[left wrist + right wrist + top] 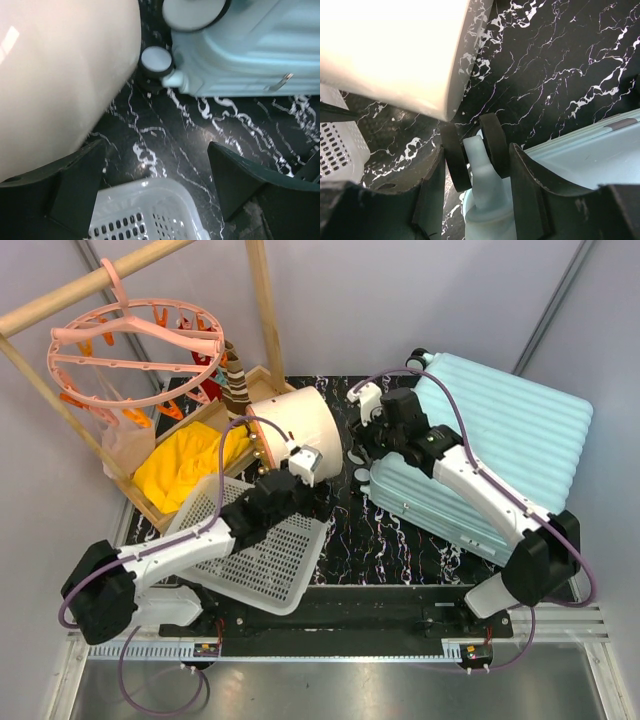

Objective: Open, take out, and arrange the luggage
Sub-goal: Adjust the luggage at the center of the board.

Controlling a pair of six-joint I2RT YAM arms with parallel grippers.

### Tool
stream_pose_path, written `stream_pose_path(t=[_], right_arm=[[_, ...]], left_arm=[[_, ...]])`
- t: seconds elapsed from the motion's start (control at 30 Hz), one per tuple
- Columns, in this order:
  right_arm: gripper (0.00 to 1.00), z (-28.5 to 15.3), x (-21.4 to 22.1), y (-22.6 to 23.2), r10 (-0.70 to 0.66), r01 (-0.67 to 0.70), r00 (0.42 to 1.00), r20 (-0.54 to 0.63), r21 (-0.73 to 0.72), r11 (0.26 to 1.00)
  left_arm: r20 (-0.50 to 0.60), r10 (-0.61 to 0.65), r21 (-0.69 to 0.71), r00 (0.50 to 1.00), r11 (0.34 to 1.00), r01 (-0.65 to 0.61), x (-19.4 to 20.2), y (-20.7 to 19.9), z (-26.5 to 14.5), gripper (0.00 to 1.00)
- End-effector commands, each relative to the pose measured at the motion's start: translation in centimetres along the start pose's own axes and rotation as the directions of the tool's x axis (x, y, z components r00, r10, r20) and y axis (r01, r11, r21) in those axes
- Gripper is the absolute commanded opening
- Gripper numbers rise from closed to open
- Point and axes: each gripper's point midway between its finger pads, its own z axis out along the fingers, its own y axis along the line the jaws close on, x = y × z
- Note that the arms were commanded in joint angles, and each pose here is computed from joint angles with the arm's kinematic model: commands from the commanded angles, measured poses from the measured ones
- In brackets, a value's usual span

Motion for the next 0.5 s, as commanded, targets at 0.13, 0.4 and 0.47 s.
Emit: stream_pose_path(t=[0.13,0.4,0.47], right_arm=[[0.03,-3.9,6.9,1.7,0.289,-0.286,0.949,-0.126,0.045,0.957],[0.09,-5.1,5.0,1.6,0.299,-0.297,0.953,-0.046,0.048,0.954],[0.23,-5.9,3.8,1.6,0.313,-0.312,0.95,-0.01,0.04,0.949]], left_arm=[[0.206,-0.048,0.078,0.977,0.996,0.033,-0.9,-6.3,0.4,0.86],[0.222,-0.102,0.171,0.97,0.983,0.065,0.2,-13.8,2.9,0.86],[0.197,-0.135,0.178,0.971,0.979,0.1,1.5,-14.8,4.0,0.86]])
